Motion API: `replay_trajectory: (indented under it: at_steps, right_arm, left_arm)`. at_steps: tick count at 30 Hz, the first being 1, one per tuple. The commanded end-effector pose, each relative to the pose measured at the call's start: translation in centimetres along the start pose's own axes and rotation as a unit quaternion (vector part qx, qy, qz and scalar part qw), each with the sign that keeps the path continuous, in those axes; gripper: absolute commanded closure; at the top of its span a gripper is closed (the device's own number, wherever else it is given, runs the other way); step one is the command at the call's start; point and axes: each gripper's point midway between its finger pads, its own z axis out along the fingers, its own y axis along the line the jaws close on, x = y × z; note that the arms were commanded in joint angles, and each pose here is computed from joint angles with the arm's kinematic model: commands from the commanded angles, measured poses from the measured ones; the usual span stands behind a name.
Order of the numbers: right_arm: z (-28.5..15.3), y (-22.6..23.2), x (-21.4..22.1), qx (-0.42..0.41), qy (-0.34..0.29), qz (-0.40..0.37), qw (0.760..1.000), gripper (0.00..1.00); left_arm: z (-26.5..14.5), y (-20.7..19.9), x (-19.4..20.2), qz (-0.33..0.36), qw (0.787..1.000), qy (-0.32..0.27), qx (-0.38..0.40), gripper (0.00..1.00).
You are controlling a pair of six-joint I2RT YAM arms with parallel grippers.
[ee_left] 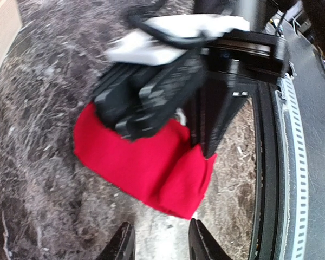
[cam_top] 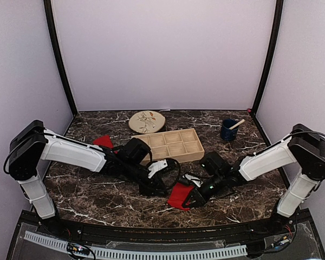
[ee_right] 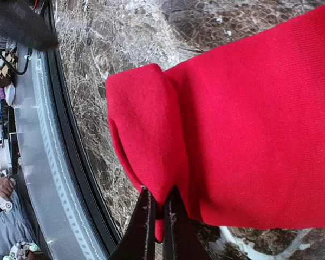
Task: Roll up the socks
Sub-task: Roll the sock at the center of the board.
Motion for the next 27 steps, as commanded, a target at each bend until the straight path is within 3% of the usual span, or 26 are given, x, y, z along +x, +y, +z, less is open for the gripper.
replay_trajectory:
  at_steps: [1,27]
  right_arm:
    - [0.3,-0.6,0.4,-0.009,0.014,0.025,1.000,0.98]
    - [0.5,-1.1,0.4,-0.029,0.039,0.043,0.998,0.98]
  left_arm:
    - [-0.2,-1.5,0.2,0.056,0.998,0.012,-0.010,0.64]
    - [3.2,-2.4,1.5,0.156,0.985,0.076,-0.023,0.61]
